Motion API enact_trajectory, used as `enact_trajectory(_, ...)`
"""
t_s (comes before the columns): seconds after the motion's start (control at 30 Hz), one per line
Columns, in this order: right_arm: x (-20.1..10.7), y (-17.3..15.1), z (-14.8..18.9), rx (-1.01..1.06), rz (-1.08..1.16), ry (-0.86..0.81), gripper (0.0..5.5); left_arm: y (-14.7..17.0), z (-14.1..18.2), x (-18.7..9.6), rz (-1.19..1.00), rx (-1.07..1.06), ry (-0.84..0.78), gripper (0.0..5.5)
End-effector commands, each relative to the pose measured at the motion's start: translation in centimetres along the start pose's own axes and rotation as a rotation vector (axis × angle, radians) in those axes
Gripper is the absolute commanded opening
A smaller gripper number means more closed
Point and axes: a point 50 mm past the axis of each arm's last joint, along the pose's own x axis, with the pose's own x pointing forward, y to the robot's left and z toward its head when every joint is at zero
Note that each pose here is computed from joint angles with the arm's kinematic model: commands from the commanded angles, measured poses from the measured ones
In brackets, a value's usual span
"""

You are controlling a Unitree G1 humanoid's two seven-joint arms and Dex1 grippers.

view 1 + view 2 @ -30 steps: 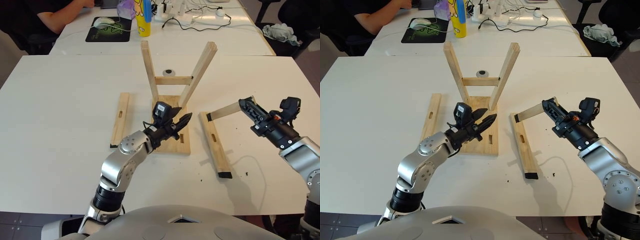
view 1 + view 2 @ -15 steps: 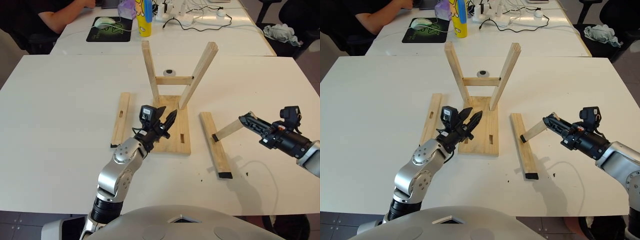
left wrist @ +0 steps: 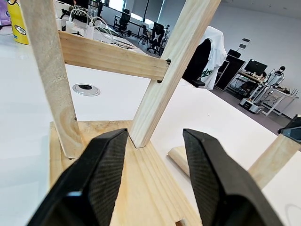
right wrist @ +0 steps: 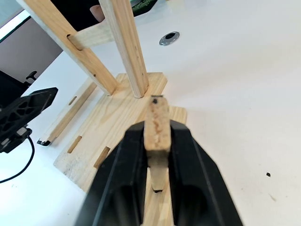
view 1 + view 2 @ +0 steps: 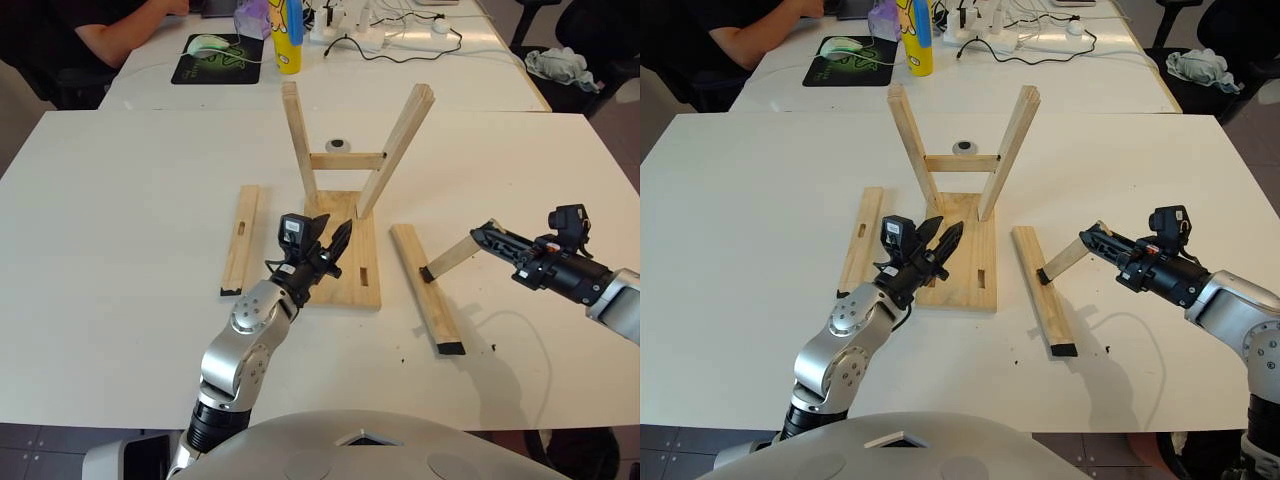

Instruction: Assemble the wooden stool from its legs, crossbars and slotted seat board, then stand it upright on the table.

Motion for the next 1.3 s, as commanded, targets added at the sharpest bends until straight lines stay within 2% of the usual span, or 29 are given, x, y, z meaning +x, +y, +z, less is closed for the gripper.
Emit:
enact_trajectory(0.03, 0.3, -0.2, -0.8, -0.007, -0.051, 0.043, 0.44, 0.0, -0.1, -0.2, 0.019, 0.004, 0.01, 2.17)
enact_trajectory(0.4, 0.7, -0.2, -1.6, 0.031, -0.098, 0.09, 0.44, -0.2, -0.2, -0.1, 0.016, 0.003, 0.027, 2.17)
enact_trajectory(0.83, 1.7, 1.2, 0.5, 0.075, -0.15, 0.1, 0.44, -0.1, -0.2, -0.3, 0.023, -0.001, 0.037, 2.17)
enact_trajectory(1.3, 2.1, 3.0, 1.3, -0.033, -0.268, 0.184, 0.44, 0.2, 0.0, -0.6, 0.043, 0.004, 0.037, 2.17)
